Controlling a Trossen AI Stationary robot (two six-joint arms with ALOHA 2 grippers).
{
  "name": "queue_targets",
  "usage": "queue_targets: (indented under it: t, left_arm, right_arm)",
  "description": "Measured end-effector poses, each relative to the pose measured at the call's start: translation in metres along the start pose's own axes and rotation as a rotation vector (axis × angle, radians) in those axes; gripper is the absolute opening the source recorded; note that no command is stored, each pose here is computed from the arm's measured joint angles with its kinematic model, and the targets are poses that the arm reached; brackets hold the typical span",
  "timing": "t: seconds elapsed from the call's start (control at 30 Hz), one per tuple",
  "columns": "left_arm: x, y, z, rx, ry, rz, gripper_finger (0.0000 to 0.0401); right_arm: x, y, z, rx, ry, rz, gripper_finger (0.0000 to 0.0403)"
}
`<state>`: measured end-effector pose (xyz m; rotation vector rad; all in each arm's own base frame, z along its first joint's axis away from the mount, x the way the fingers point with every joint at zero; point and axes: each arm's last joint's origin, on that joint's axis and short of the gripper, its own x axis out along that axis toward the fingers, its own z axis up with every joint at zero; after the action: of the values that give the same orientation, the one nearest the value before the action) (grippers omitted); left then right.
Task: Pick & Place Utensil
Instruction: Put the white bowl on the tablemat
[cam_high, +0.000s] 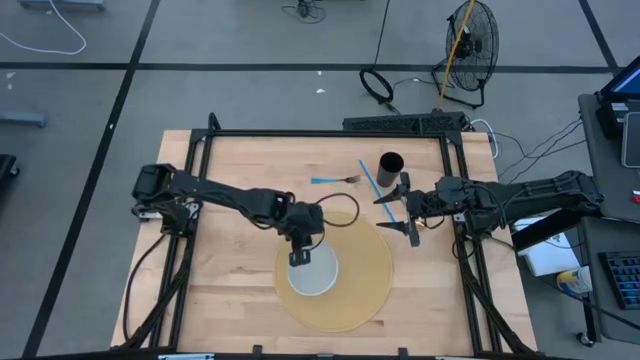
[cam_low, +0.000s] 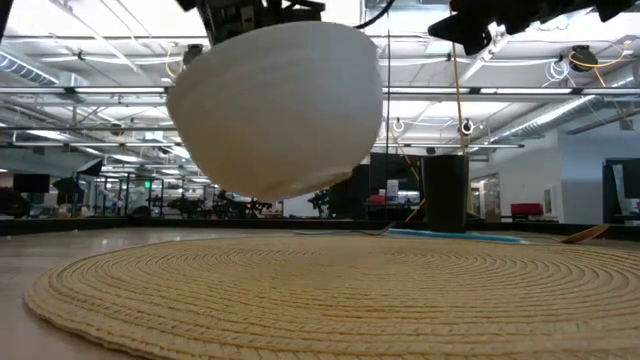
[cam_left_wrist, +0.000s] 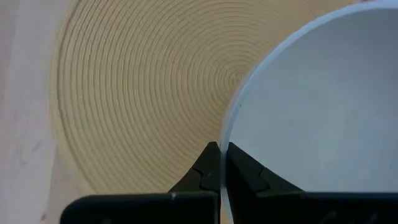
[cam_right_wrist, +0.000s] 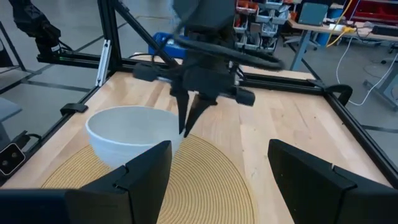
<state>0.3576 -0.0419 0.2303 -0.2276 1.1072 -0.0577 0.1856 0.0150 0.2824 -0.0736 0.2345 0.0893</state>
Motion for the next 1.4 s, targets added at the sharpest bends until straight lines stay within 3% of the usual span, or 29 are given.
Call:
queue_targets:
  t: [0.43, 0.9, 1.2, 1.4]
  left_arm:
    - [0.027, -0.003, -0.001, 0.010, 0.090, 0.023, 0.0005]
    - [0.027, -0.003, -0.002, 0.007, 0.091, 0.024, 0.0008]
    - [0.027, -0.002, -0.001, 0.011, 0.083, 0.055, 0.0052]
    - [0.027, -0.002, -0.001, 0.015, 0.083, 0.057, 0.0060]
  right_arm:
    - [0.000, 0.000, -0.001, 0.000, 0.009, 0.001, 0.0263]
    - [0.000, 0.000, -0.001, 0.000, 0.010, 0.001, 0.0263]
    - [0.000, 0.000, -0.001, 0.001, 0.009, 0.001, 0.0263]
    - [0.000, 0.000, -0.001, 0.001, 0.009, 0.001, 0.0263]
